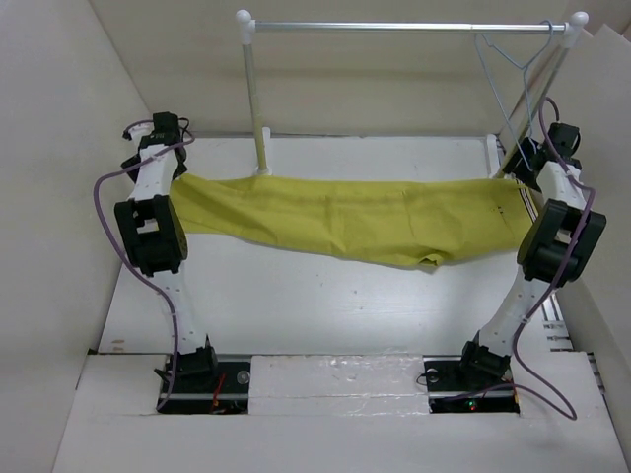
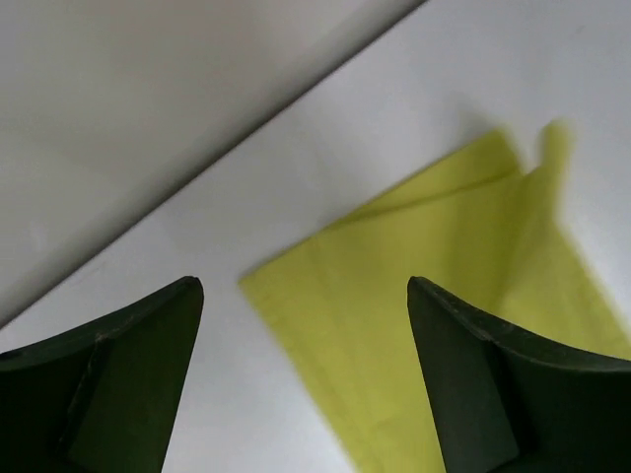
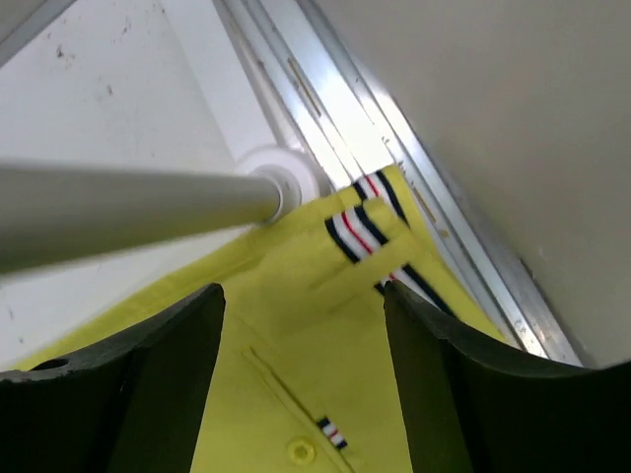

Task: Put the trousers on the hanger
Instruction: Fold the trousers at the center of the board.

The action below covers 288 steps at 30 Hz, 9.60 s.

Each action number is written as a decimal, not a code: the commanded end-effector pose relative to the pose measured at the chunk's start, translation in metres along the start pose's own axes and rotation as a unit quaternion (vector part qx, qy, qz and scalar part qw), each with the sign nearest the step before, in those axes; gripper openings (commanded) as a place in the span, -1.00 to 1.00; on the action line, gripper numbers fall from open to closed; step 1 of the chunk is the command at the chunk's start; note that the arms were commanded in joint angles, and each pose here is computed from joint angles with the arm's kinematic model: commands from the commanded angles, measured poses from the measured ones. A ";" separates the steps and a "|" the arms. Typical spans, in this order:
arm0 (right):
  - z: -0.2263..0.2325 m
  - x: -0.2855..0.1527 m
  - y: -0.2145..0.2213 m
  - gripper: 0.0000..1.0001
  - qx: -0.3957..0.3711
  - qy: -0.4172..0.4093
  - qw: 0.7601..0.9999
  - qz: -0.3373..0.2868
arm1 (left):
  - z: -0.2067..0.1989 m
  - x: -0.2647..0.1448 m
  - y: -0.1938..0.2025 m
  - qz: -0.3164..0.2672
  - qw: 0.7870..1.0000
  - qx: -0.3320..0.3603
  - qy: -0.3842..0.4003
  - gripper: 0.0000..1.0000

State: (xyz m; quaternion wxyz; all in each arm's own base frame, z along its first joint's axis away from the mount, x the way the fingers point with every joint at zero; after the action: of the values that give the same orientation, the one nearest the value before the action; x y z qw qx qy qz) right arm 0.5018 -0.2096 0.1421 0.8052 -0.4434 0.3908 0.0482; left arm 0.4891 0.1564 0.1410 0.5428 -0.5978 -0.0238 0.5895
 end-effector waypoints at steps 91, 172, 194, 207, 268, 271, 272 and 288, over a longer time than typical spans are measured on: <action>0.065 -0.218 0.141 0.34 -0.048 -0.296 0.954 -0.009 | 0.026 0.027 0.147 0.146 0.975 -0.141 0.084 -0.74; 0.207 -0.241 0.381 0.37 -0.406 -0.485 0.731 0.256 | 0.159 -0.011 0.194 0.132 0.981 -0.074 -0.121 -1.00; 0.056 -0.222 0.226 -1.00 -0.097 -0.289 0.947 0.099 | -0.155 -0.310 0.199 -0.040 0.886 0.179 0.426 -1.00; -0.106 -0.173 0.183 0.69 0.212 -0.083 0.973 -0.027 | -0.172 -0.334 0.316 -0.022 0.817 0.300 0.492 -1.00; 0.109 -0.431 0.031 -1.00 -0.166 -0.293 0.906 -0.254 | -0.159 -0.400 0.387 0.083 0.742 0.321 0.583 -1.00; 0.103 -0.423 0.032 -1.00 -0.172 -0.278 0.911 -0.251 | -0.148 -0.409 0.409 0.105 0.715 0.336 0.604 -1.00; 0.105 -0.425 0.031 -1.00 -0.175 -0.285 0.908 -0.253 | -0.153 -0.412 0.410 0.110 0.712 0.338 0.605 -1.00; 0.259 -0.463 0.089 -1.00 -0.216 -0.516 0.810 -0.174 | -0.133 -0.405 0.456 0.121 0.765 0.339 0.534 -1.00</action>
State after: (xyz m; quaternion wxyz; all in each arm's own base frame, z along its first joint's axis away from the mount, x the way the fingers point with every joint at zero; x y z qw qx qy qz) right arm 0.2992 0.1216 0.3960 0.7578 -0.6014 -0.0528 0.2475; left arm 0.1651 -0.4153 0.0405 0.5336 -0.5429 0.6282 0.1608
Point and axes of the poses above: each gripper's point midway between its finger pads, its own x axis out along the fingers, its own z axis along the line the jaws close on, y = z × x, the point moved 2 cm from there along -x, back along the fingers, and after that the axes turned 9 degrees about x, right-handed, at the moved point
